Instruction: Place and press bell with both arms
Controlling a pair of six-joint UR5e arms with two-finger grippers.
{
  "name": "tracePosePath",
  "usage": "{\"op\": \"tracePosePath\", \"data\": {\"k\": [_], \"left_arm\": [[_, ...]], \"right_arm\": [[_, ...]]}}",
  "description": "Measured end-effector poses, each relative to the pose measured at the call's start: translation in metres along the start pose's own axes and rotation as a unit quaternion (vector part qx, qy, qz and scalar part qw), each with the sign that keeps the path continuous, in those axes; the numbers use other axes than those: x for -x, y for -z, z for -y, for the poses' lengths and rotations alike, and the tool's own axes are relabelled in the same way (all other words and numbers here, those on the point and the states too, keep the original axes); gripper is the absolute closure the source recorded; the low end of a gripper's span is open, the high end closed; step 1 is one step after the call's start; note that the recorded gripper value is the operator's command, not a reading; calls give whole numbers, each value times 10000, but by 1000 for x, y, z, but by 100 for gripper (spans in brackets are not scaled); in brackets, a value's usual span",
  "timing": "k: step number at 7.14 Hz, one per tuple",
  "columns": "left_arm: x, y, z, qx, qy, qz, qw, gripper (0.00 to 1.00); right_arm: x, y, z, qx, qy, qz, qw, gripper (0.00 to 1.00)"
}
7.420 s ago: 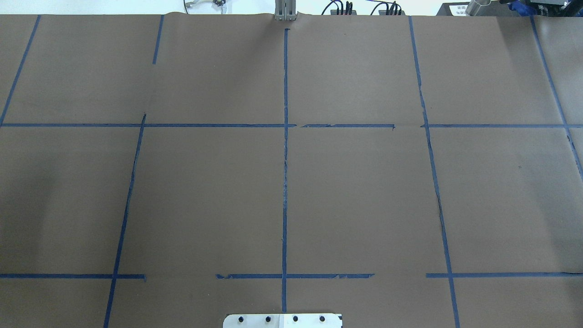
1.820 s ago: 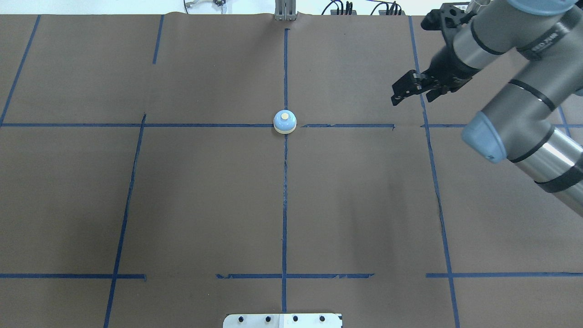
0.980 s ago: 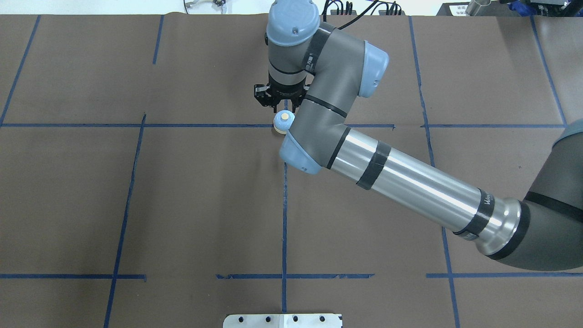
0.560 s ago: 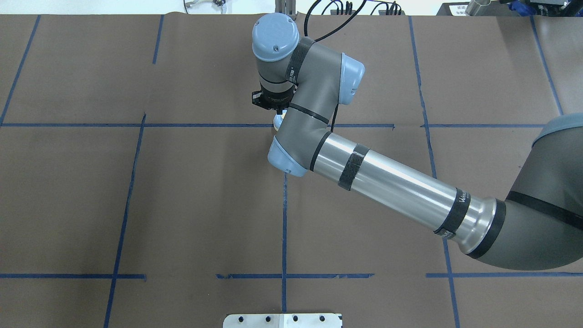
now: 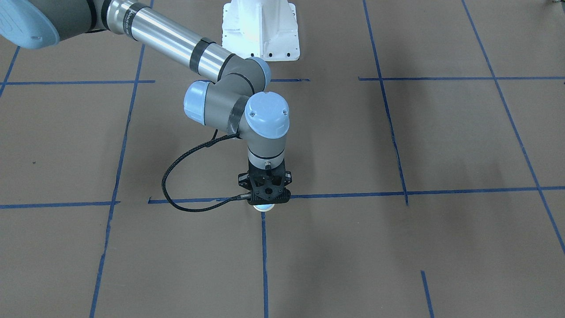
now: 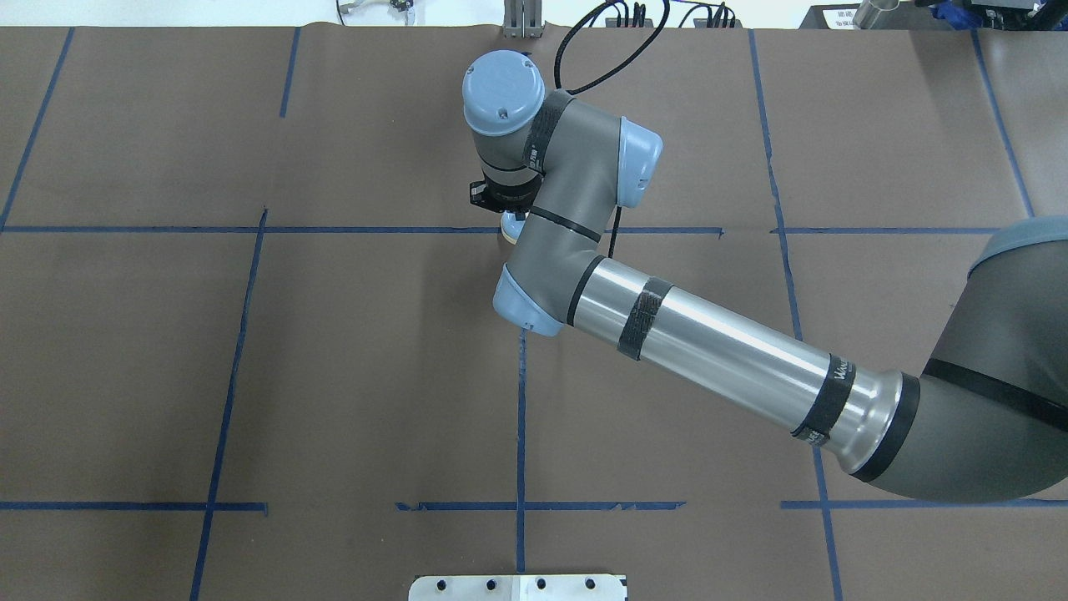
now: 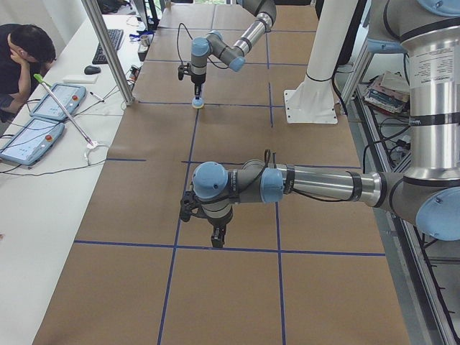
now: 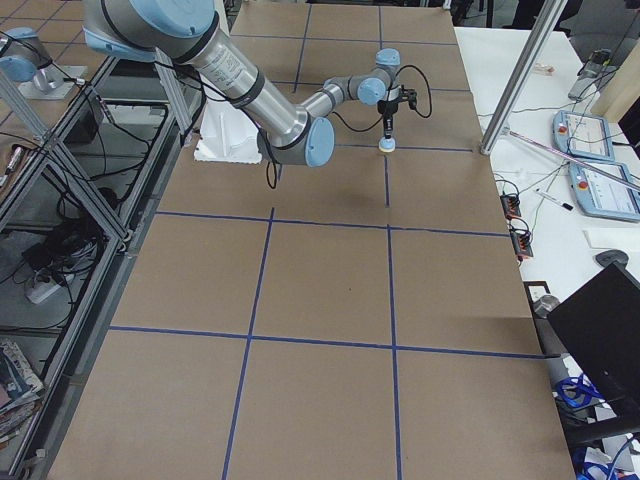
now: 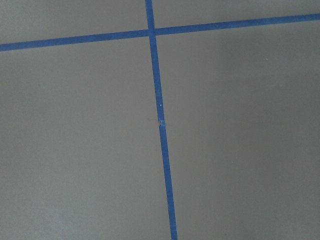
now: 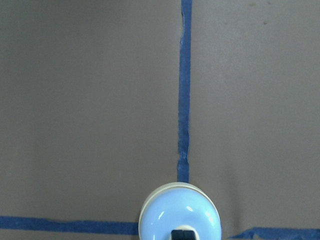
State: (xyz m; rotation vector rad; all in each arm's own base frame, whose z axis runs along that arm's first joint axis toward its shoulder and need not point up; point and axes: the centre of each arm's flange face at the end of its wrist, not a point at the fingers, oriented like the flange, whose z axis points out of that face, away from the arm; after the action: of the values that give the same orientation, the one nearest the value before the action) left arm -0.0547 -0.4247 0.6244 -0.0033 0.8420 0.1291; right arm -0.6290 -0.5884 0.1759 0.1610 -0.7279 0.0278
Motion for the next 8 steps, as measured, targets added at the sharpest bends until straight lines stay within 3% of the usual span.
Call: {"op": "tracePosePath", "data": {"k": [2,3,4,5,7,8], "left_arm": [[0,0,0,1,7,-2,10000,0],[0,0,0,2,9,-1,10000,0],[0,0,0,2,10,-1,10000,0],[0,0,1,1,9,1,10000,0],[0,0,0,2,8,3,10000,0],[1,0,0,5,8,5,10000,0]], "right_arm": [[-1,-1,0,-5,18,-14,10000,97],[1,8,3,-32,27,52,10000,89],[2,26,10,-27,8,215,9998,39],[-3,48,22,62,-53,401,9992,1],[-42,69,46,204,-191,550,9981,0],[-94,71,59,324,-122,634,9974,0]]}}
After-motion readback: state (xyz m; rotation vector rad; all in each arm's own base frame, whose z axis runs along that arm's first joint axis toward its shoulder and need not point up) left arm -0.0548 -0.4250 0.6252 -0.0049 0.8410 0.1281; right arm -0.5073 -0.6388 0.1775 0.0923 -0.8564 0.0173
